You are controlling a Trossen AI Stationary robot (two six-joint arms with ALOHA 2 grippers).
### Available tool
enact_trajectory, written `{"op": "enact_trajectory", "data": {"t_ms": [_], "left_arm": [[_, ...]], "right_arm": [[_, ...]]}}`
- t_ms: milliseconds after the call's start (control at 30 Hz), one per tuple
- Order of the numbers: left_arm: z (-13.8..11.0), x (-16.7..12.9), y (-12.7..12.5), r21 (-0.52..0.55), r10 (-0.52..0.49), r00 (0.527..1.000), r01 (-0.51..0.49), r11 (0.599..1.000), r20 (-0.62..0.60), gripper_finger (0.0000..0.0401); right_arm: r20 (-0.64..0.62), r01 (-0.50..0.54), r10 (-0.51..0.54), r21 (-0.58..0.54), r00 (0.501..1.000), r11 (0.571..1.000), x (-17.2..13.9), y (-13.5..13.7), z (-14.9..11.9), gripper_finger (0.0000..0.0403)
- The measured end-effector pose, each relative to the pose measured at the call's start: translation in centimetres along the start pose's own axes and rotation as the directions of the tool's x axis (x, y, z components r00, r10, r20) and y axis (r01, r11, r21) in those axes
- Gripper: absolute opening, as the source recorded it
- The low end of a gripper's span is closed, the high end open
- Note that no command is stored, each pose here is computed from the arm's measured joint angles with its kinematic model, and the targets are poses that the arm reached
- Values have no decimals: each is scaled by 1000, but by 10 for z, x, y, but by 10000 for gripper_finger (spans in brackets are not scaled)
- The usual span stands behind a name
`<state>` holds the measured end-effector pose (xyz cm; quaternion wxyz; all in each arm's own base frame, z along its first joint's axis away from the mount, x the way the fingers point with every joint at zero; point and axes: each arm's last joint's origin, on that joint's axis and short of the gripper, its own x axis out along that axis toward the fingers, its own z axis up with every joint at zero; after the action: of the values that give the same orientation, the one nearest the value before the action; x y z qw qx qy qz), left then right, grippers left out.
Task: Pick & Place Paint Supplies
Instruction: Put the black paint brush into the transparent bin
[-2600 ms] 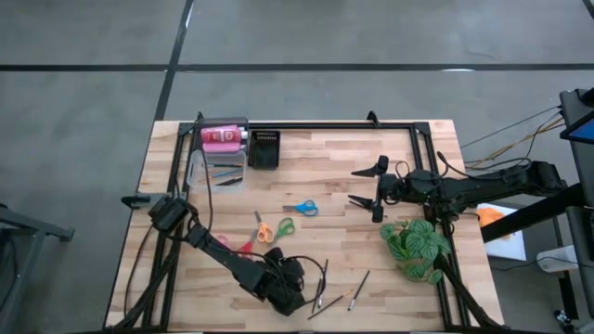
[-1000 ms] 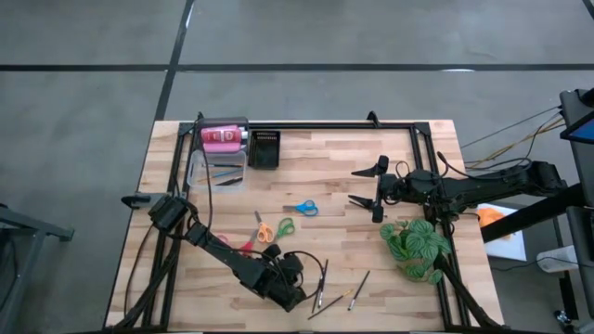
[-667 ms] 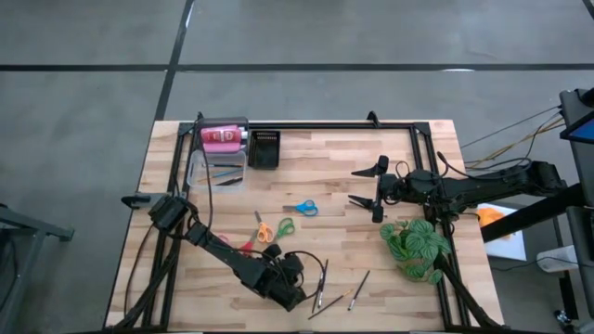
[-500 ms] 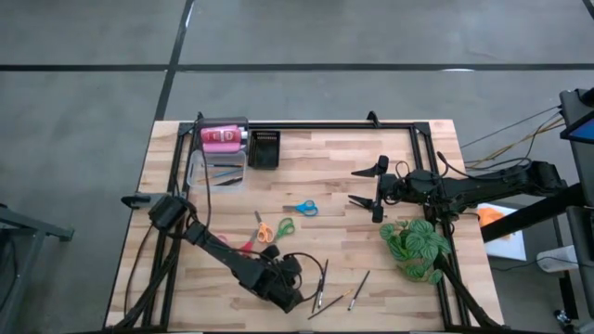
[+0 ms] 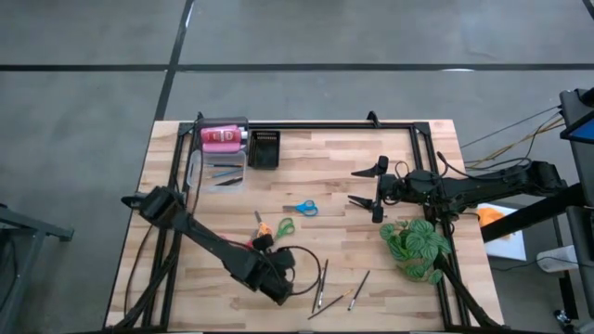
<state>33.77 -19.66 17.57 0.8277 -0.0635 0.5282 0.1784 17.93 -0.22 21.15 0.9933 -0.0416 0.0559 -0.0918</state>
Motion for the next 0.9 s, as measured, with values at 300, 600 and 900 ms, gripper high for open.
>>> {"op": "enact_trajectory", "data": {"t_ms": [300,600,900], "left_arm": [[6,-39,37,56,112,992,-110,992,-49,33],[18,-71,84,132,223,972,-212,968,-71,33],[41,-90,146,152,282,953,-264,952,-110,33]], "right_arm": [[-3,-1,1,-1,1000,1000,0,0,0,331],[-7,-1,1,-1,1000,1000,0,0,-1,331],[-8,-1,1,-1,1000,1000,0,0,-1,331]]}}
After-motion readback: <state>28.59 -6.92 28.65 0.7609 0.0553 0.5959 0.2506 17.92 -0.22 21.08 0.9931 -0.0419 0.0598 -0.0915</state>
